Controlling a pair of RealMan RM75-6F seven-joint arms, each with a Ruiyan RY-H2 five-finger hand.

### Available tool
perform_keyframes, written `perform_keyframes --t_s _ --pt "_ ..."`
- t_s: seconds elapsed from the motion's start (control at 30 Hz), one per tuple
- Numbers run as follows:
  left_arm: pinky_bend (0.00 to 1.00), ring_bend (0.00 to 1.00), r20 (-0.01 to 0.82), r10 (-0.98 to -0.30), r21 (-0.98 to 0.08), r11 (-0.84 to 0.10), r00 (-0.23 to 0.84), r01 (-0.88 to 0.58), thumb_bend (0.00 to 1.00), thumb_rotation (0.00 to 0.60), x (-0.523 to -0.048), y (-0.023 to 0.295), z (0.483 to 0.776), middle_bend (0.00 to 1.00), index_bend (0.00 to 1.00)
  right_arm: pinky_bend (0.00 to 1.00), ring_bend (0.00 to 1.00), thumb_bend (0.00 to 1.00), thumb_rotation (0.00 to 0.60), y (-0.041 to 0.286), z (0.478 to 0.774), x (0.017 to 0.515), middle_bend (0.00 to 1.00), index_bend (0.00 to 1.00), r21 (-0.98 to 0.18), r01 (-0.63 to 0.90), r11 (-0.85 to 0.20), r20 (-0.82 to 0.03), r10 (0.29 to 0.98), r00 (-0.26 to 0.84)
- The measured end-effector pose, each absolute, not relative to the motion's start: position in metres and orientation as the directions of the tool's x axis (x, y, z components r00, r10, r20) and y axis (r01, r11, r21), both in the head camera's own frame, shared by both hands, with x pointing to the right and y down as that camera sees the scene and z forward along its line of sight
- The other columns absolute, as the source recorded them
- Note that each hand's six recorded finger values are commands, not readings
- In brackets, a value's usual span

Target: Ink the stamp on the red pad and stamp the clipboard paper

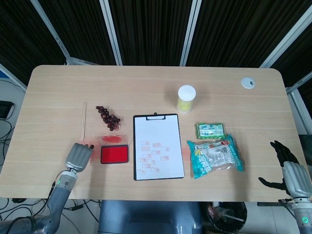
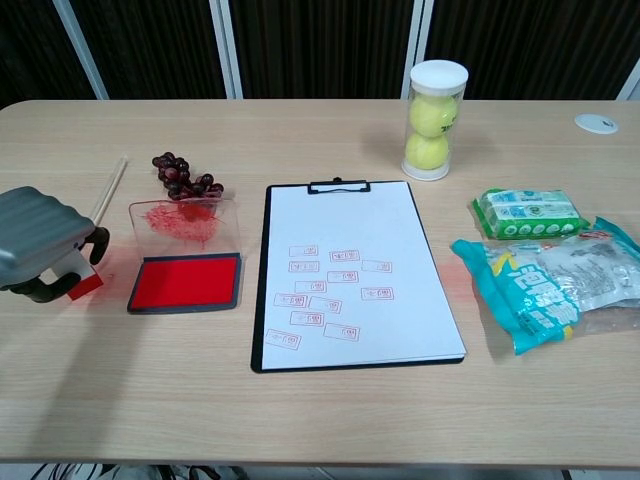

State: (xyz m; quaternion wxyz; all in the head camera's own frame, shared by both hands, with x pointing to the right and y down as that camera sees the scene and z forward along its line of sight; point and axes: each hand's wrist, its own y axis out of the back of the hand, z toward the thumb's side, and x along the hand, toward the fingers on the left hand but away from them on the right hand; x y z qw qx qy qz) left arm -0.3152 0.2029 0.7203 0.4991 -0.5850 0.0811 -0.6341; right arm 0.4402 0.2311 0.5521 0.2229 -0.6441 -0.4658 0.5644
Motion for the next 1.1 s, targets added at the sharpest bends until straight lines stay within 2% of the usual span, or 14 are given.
perform_keyframes --t_s 0.63,0.73,0.93,1.1 --pt "1.0 0.98 0.658 -0.729 -0.69 -0.482 0.19 0.54 0.28 0.6 -0.3139 0.2018 0.7196 0.5 0.36 0.13 0.0 0.17 0.6 0.2311 0.5519 0.4402 0.0 0.0 -0.813 0.349 -0.466 -0.519 0.852 -0.071" --pt "1.0 0.98 0.657 -0.73 -0.691 -0.481 0.19 0.54 0.22 0.6 -0.314 0.2017 0.7193 0.48 0.34 0.13 0.0 0.17 0.6 0.2312 0.552 0.4401 0.0 0.0 -0.813 0.349 -0.467 -0.519 0.852 -0.07" --pt "1.0 0.98 0.654 -0.733 -0.693 -0.48 0.188 0.538 0.05 0.6 -0.3153 0.2008 0.7182 0.43 0.26 0.13 0.0 0.17 0.6 0.2312 0.5519 0.4402 0.0 0.0 -0.813 0.349 -0.466 -0.519 0.852 -0.071" --pt "1.0 0.96 0.636 -0.746 -0.709 -0.464 0.197 0.531 0.03 0.6 -0.3165 0.1968 0.7119 0.4 0.22 0.13 0.0 0.17 0.6 0.2313 0.552 0.4402 0.0 0.0 -0.813 0.348 -0.467 -0.519 0.852 -0.071"
